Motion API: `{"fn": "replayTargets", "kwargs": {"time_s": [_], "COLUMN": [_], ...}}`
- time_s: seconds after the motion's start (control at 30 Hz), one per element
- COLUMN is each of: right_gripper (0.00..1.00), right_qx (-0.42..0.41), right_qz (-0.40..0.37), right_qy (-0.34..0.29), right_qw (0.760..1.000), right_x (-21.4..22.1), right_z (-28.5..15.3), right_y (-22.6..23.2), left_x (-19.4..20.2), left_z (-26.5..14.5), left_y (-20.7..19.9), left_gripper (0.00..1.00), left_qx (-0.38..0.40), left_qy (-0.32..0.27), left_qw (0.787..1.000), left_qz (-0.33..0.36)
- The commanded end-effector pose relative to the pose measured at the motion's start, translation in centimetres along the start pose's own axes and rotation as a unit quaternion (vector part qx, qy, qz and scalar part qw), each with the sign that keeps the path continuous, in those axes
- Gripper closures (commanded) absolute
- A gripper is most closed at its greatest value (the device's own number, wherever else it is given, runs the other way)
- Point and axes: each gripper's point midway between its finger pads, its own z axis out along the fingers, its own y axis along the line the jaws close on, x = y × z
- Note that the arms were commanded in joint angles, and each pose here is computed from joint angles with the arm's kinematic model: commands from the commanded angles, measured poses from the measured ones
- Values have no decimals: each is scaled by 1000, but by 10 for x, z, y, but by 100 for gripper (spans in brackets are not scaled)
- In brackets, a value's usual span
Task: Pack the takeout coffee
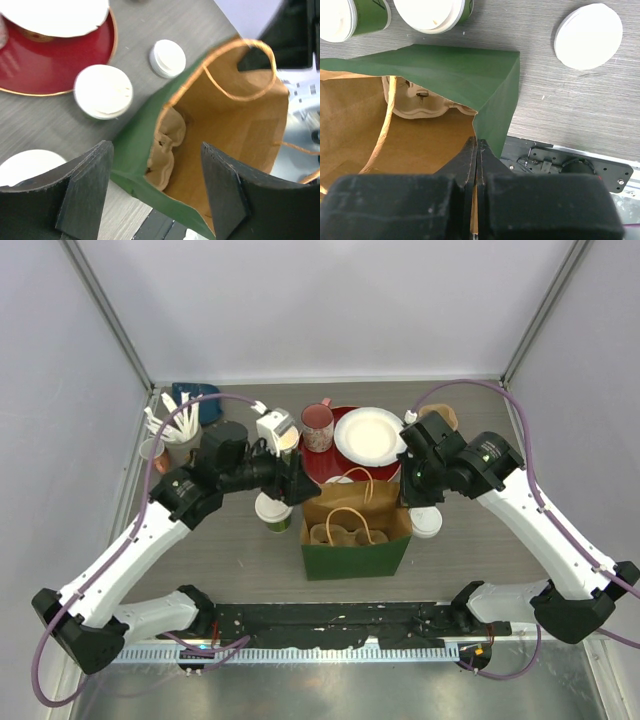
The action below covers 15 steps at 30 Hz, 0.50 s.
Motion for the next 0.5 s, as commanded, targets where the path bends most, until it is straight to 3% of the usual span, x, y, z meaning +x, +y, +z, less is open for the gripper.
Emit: {"fn": "replayTargets", "kwargs": {"time_s": [0.0,0.13,0.2,0.23,0.27,0.3,0.37,0.47], "right_gripper": [99,99,98,96,91,82,74,67], "right_qx": [22,15,9,9,9,8,11,8], "right_qz": [30,35,27,26,25,26,30,37], "right_qy": [14,-1,2,2,2,-1,-5,-10], "right_qw": [999,999,1000,1000,1000,1000,999,999], "right_x": [15,9,7,7,7,4,3,2], "right_z": [-12,-15,-16,-17,-17,-19,-20,-21], "right_y": [-13,-10,-7,-6,-6,-5,-6,-5], "left_x": [-32,-33,-20,-13,-5,11,35,48], "left_z": [-32,-44,-43,-43,-42,-43,-39,-35], "left_y": [14,24,33,46,55,68,86,98], "left_gripper": [24,17,19,23,38,47,63,69], "left_qx": [-47,-68,-82,-108,-126,-146,-168,-191], "left_qy": [-38,-38,-11,1,18,53,115,161], "left_qw": [998,997,996,994,992,988,979,966], "left_qz": [-5,-12,-21,-20,-15,3,18,67]}}
